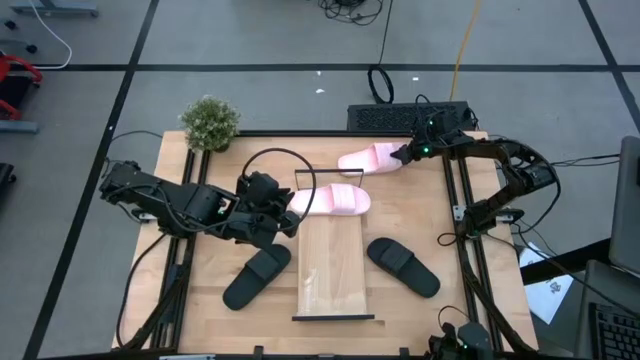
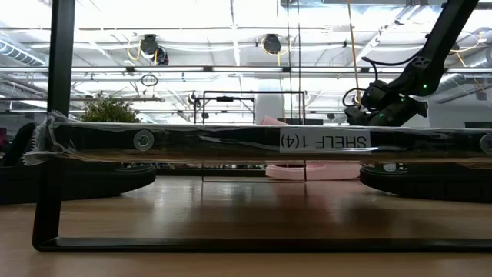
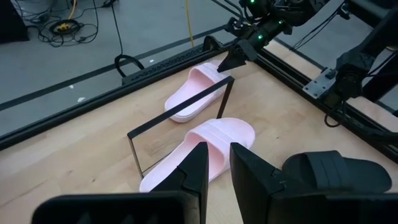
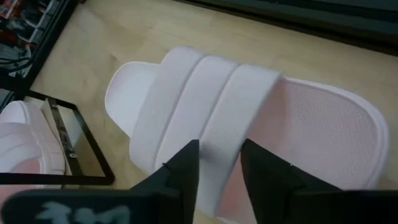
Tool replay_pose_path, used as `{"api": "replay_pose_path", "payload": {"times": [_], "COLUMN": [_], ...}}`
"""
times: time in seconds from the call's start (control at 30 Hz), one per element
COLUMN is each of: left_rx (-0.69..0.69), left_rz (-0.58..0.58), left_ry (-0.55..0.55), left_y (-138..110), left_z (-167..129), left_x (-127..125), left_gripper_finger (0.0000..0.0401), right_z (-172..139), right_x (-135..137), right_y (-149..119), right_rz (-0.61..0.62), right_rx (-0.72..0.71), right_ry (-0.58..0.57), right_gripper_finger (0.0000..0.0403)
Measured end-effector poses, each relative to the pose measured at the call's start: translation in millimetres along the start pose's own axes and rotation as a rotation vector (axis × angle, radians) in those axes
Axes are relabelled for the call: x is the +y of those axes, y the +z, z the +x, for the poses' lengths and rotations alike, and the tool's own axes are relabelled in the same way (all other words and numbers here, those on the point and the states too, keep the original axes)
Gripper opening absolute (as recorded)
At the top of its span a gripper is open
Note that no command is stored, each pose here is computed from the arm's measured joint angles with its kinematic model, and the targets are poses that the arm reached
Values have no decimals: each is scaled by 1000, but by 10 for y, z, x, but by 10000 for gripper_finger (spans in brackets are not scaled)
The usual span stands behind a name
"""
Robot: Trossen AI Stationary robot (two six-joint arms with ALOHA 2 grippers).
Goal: Pick and place slides into the shelf
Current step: Put the pink slide on the shelf
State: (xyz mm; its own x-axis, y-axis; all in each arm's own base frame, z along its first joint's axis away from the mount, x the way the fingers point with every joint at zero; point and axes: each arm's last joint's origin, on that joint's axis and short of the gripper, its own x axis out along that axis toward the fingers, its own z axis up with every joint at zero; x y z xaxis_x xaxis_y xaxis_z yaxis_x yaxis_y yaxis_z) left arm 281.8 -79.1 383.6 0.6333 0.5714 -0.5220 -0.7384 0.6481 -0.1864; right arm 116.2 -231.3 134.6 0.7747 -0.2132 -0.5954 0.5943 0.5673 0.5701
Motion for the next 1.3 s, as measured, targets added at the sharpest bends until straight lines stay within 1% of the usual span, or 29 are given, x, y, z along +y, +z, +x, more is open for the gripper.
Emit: {"api": "replay_pose_path", "payload": {"times": [0.3,0.53,0.63,0.93,1.13,1.3], "left_rx": [12,13,13,13,13,13], "left_rz": [-4,-3,-3,-2,-1,0], "left_ry": [-12,-12,-12,-12,-12,-12], "left_y": [-3,-3,-3,-3,-3,-3], "left_z": [-1,-1,-1,-1,-1,-1], "left_x": [-6,-6,-6,-6,-6,-6], "left_gripper_finger": [62,62,62,62,62,62], "right_z": [0,-1,0,0,0,26], "right_x": [0,8,10,11,11,24], "right_y": [0,2,8,16,16,11], "right_rz": [0,-10,-15,-16,-32,-35], "right_rx": [0,1,-4,-11,-11,-3], "right_ry": [0,26,27,28,29,77], "right_gripper_finger": [62,11,5,46,97,137]}}
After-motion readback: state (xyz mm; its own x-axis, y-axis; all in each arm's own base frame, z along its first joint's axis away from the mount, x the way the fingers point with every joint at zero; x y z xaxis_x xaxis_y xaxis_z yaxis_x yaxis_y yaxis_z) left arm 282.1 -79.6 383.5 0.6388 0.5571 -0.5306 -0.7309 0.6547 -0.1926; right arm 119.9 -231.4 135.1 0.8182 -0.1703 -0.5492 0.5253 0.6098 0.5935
